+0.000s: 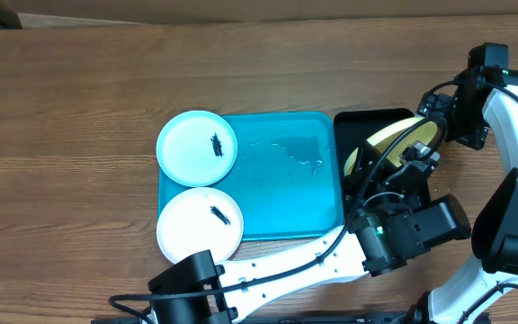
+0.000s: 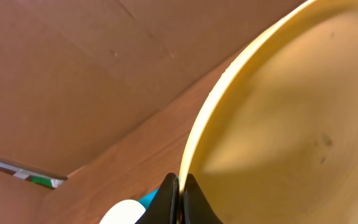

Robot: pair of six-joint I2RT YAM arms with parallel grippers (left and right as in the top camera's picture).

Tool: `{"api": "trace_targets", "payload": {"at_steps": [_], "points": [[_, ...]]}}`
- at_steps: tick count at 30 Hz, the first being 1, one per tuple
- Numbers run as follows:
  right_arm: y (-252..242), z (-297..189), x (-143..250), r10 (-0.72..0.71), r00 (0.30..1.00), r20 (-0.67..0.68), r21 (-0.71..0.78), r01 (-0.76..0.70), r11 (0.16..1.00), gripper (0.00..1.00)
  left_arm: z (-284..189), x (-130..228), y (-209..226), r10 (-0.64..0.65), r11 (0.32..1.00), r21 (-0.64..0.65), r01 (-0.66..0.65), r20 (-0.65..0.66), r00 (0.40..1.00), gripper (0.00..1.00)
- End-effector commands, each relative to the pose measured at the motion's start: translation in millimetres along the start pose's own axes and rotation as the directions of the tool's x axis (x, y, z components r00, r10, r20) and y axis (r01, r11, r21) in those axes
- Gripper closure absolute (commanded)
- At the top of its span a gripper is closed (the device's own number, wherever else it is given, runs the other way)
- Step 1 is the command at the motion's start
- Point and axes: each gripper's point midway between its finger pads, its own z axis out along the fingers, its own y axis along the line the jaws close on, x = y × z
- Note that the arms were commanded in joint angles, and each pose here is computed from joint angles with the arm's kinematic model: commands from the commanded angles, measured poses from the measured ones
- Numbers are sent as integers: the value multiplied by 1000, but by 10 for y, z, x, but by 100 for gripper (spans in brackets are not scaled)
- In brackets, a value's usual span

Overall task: Clean dirty plates on tray and stack at the side
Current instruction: 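Lift the yellow plate with the left gripper and tip it over the black tray, then carry the yellow plate left and set it on the table beside the tray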

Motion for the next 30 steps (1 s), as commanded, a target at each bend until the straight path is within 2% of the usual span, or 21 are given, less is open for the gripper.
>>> {"api": "trace_targets", "payload": {"at_steps": [1, 5, 8, 11, 15, 18, 21, 23, 25, 30], "points": [[21, -108, -83, 3, 999, 39, -8, -3, 1000, 0, -9, -122, 131, -54, 998, -25, 54, 14, 998, 96], [21, -108, -83, 3, 999, 39, -8, -3, 1000, 0, 53, -9, -95, -58, 991, 121, 63, -44, 997, 96], [21, -108, -83, 3, 999, 39, -8, -3, 1000, 0, 179, 209, -220, -122, 962, 224, 158, -166, 979, 96], [21, -108, -83, 3, 999, 39, -8, -3, 1000, 0, 386, 455, -306, -168, 905, 321, 278, -332, 928, 96], [21, -108, -83, 3, 999, 39, -8, -3, 1000, 0, 649, 724, -361, -166, 758, 457, 466, -555, 815, 96], [21, -108, -83, 3, 999, 39, -8, -3, 1000, 0, 822, 840, -256, -165, 594, 498, 632, -693, 702, 96], [21, -108, -83, 3, 999, 39, -8, -3, 1000, 0, 1017, 935, 32, -175, 413, 467, 782, -802, 571, 96], [21, -108, -83, 3, 999, 39, -8, -3, 1000, 0, 1194, 1062, 337, -200, 328, 399, 856, -856, 476, 96], [21, -108, -83, 3, 999, 39, -8, -3, 1000, 0, 1410, 1311, 707, -249, 313, 294, 903, -892, 377, 96], [21, -108, -83, 3, 999, 39, -8, -3, 1000, 0, 1755, 2118, 1638, -386, 348, 15, 937, -909, 158, 96]]}}
